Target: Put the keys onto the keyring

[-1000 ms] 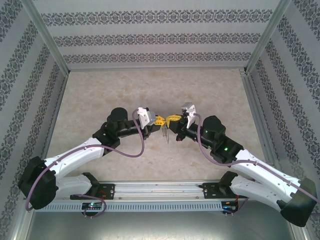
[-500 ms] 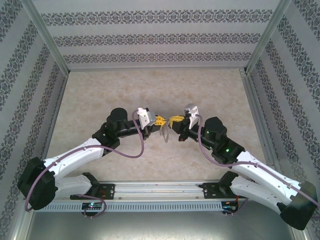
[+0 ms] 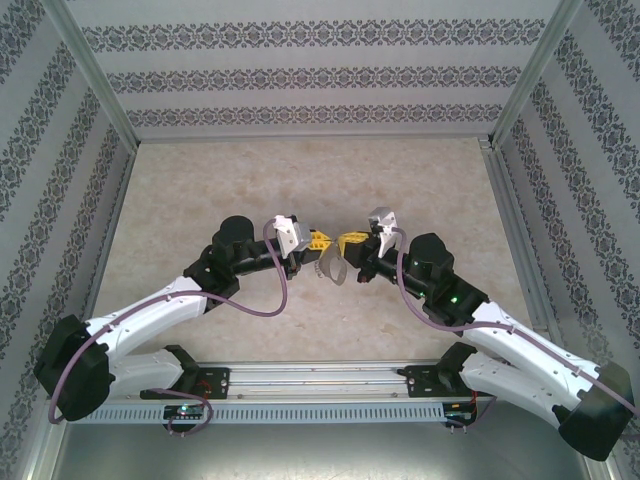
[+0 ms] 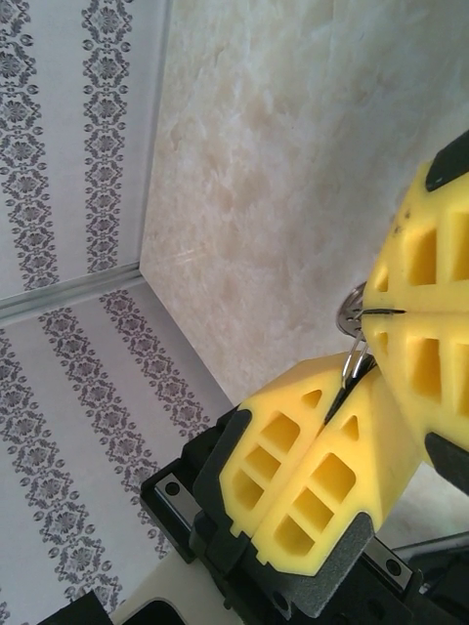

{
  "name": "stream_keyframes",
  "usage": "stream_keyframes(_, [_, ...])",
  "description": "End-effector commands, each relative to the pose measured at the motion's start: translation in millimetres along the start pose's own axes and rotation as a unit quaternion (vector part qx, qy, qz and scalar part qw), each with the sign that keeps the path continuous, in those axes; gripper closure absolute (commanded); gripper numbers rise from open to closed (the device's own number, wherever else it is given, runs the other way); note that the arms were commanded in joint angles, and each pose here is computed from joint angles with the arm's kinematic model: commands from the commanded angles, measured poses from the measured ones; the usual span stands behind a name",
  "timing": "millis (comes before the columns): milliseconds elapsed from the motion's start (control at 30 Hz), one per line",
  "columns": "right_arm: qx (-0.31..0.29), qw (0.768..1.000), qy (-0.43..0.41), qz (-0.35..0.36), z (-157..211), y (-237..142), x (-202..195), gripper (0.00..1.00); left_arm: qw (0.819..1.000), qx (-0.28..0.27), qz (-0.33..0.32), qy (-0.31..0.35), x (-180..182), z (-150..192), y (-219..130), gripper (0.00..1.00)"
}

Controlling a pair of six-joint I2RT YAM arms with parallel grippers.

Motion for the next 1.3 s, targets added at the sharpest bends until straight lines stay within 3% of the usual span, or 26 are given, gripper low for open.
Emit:
stream_keyframes(0, [0.002, 1.0, 0.015, -0.001, 5, 1, -5, 1.0, 0.998, -0.054, -0.002, 0.031, -3, -25, -4, 1.0])
stream_keyframes(500, [0.019, 0.999, 0.03, -0.004, 15, 1, -9, 1.0, 0.997, -0.071, -0.002, 0.029, -2, -28, -4, 1.0])
stream_keyframes(567, [0.016, 0.999, 0.031, -0.001, 14, 0, -10, 0.93, 0.997, -0.069, 0.0, 0.028, -2, -27, -3, 1.0])
stream_keyframes(667, [0.007, 0.999, 0.032, 0.005, 11, -4, -11, 0.73, 0.997, -0.069, 0.001, 0.027, -2, -26, -3, 1.0])
stream_keyframes(800, [-0.013, 0.999, 0.04, 0.009, 5, -15, -13, 0.61, 0.997, -0.068, 0.003, 0.027, -3, -26, -3, 1.0])
stream_keyframes(1033, [-0.044, 0.998, 0.048, 0.007, -6, -32, -13, 0.57, 0.997, -0.069, 0.006, 0.026, -3, -23, -2, 1.0])
stream_keyframes(1267, [-0.045, 0.998, 0.051, -0.005, -12, -24, -15, 0.56, 0.997, -0.076, 0.02, 0.016, -4, -21, 1, 1.0])
Point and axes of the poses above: each hand's point on the last joint's axis, 136 mm out from that joint toward the fingers, its own y axis out along the fingers, its own x axis along the line the jaws close on, z = x × y, the point moved 10 cm from there along -y, back along the fingers, and after that the axes turned 4 degrees about y, right-handed, at the moved point
